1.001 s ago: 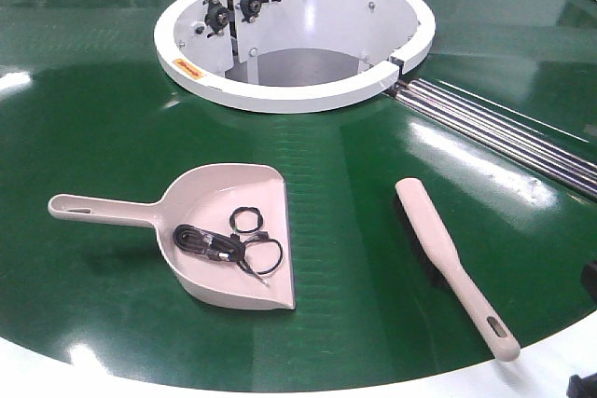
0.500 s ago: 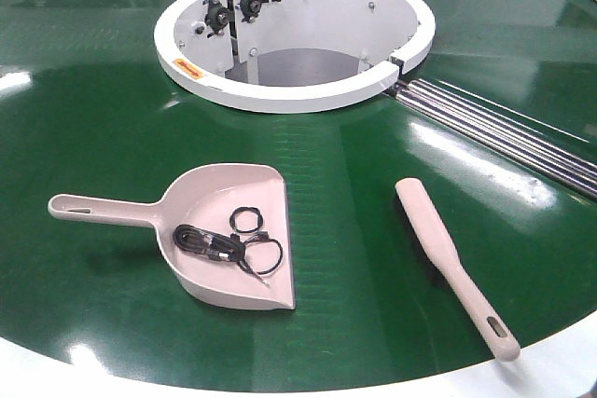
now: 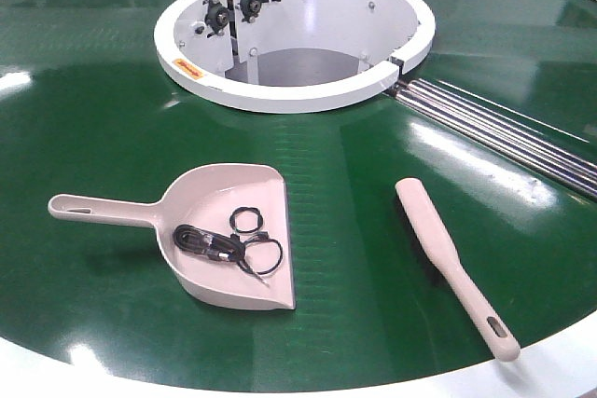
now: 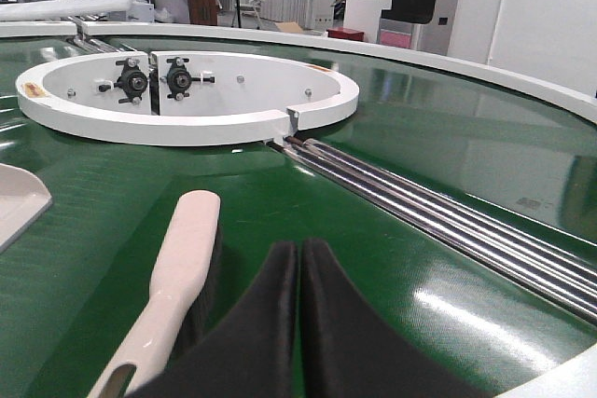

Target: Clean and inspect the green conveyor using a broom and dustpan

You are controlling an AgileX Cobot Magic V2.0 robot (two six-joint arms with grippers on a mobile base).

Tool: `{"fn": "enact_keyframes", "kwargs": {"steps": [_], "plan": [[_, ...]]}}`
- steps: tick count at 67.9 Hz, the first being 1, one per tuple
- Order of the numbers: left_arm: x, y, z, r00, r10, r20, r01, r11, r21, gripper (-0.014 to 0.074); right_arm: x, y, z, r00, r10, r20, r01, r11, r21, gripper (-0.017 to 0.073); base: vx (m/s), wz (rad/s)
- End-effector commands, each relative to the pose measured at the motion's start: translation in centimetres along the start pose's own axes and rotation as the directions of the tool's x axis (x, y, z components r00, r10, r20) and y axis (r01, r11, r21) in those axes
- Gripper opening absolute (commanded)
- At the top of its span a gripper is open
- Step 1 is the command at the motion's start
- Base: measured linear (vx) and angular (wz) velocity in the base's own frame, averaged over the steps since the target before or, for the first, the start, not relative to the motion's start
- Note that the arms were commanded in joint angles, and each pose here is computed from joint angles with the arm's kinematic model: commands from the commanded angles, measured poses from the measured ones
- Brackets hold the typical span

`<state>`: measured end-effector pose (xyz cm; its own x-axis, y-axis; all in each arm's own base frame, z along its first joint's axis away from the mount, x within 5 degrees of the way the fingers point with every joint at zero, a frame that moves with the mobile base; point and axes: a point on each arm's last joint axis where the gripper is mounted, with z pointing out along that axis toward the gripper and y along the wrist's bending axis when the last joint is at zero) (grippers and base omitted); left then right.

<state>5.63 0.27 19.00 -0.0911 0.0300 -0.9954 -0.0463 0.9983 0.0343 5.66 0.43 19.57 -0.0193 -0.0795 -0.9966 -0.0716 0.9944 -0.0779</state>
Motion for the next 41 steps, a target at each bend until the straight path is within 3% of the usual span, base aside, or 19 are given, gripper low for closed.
{"fn": "enact_keyframes", "kwargs": {"steps": [1,41], "plan": [[-0.10,0.00,0.00,0.998,-0.011,0.068,0.011,1.000,0.000,-0.0006,-0.09,-0.12,-0.01,0.998,-0.002,0.063,0.000,1.000,0.021,-0.0003,0.00,0.00],[-0.10,0.00,0.00,0.998,-0.011,0.068,0.011,1.000,0.000,-0.0006,-0.09,-0.12,-0.01,0.998,-0.002,0.063,0.000,1.000,0.021,-0.0003,0.00,0.00]]}}
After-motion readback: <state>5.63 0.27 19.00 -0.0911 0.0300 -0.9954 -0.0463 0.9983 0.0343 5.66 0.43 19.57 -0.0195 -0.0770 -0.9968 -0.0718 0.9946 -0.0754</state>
